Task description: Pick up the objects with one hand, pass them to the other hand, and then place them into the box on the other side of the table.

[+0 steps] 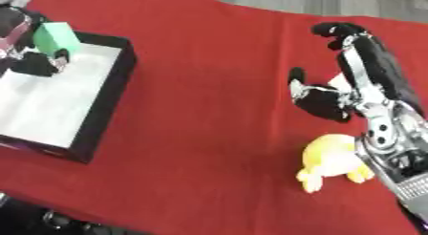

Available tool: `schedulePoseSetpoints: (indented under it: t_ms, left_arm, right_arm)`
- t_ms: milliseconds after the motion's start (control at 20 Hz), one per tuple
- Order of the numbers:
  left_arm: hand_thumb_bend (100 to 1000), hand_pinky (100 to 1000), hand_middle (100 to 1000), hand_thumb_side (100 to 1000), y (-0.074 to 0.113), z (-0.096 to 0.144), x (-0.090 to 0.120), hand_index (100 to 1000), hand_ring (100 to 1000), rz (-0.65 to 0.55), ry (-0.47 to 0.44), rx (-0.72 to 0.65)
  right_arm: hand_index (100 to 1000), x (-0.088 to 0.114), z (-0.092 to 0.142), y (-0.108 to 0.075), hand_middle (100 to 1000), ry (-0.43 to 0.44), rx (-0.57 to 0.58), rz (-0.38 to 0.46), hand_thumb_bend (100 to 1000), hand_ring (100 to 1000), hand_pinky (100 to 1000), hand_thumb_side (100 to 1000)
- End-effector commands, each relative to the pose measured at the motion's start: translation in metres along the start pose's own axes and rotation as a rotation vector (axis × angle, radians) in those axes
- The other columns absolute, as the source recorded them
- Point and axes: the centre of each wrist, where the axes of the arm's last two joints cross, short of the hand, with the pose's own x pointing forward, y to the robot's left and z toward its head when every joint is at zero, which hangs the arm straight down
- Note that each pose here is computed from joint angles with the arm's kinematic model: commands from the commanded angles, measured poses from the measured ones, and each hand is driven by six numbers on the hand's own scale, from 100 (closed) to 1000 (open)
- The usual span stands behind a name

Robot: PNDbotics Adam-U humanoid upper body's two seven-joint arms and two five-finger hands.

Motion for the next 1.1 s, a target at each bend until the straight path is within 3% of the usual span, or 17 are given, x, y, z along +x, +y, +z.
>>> schedulePoseSetpoints:
  t_ms: [50, 150, 350, 450, 700, 850, 950, 1000, 1050, 1100]
  left_arm:
    - [351, 844, 797, 593, 0.003, -0.004, -0.008, 877, 797, -0.066, 0.016, -0.010]
    - [385, 904, 807, 862, 0.003, -0.006, -0.010, 900, 822, -0.114, 0.016, -0.043]
    - [415, 949, 812, 977, 0.008, -0.007, -0.009, 912, 841, -0.171, 0.020, -0.073]
    - [415, 964, 812, 985, 0.011, -0.007, -0.008, 908, 848, -0.175, 0.022, -0.071]
    - [468, 985, 809, 674, 0.014, -0.006, -0.007, 897, 854, -0.172, 0.021, -0.078]
    - [436, 970, 794, 577, 0.016, -0.005, -0.006, 885, 842, -0.165, 0.019, -0.068]
    - [363, 959, 775, 477, 0.019, -0.003, -0.005, 871, 828, -0.152, 0.021, -0.047]
    - [219, 958, 757, 377, 0.021, -0.002, -0.003, 864, 815, -0.137, 0.017, -0.037]
    - [136, 950, 750, 278, 0.024, 0.000, 0.000, 860, 806, -0.112, 0.010, -0.026]
    - [109, 947, 750, 274, 0.029, 0.003, 0.003, 859, 803, -0.087, 0.002, -0.010]
  right_arm:
    - [858, 0.002, 0.000, -0.009, 837, -0.014, -0.030, 0.008, 176, 843, 851, 100]
    - [858, 0.002, 0.000, -0.009, 837, -0.012, -0.031, 0.007, 173, 842, 851, 100]
    - [858, 0.001, 0.001, -0.009, 836, -0.009, -0.034, 0.008, 168, 841, 850, 100]
    - [858, 0.001, 0.001, -0.009, 835, -0.008, -0.034, 0.009, 166, 840, 850, 100]
    - [857, 0.000, 0.001, -0.009, 834, -0.006, -0.035, 0.009, 158, 838, 849, 100]
    - [857, 0.000, 0.001, -0.009, 833, -0.003, -0.035, 0.010, 157, 837, 849, 100]
    - [857, -0.001, 0.001, -0.009, 832, -0.001, -0.037, 0.011, 153, 837, 848, 100]
    - [856, -0.001, 0.001, -0.010, 832, 0.001, -0.038, 0.012, 151, 837, 848, 100]
    - [857, -0.002, 0.001, -0.010, 832, 0.002, -0.041, 0.012, 149, 837, 848, 100]
    - [857, -0.003, 0.001, -0.011, 832, 0.004, -0.044, 0.016, 149, 837, 848, 100]
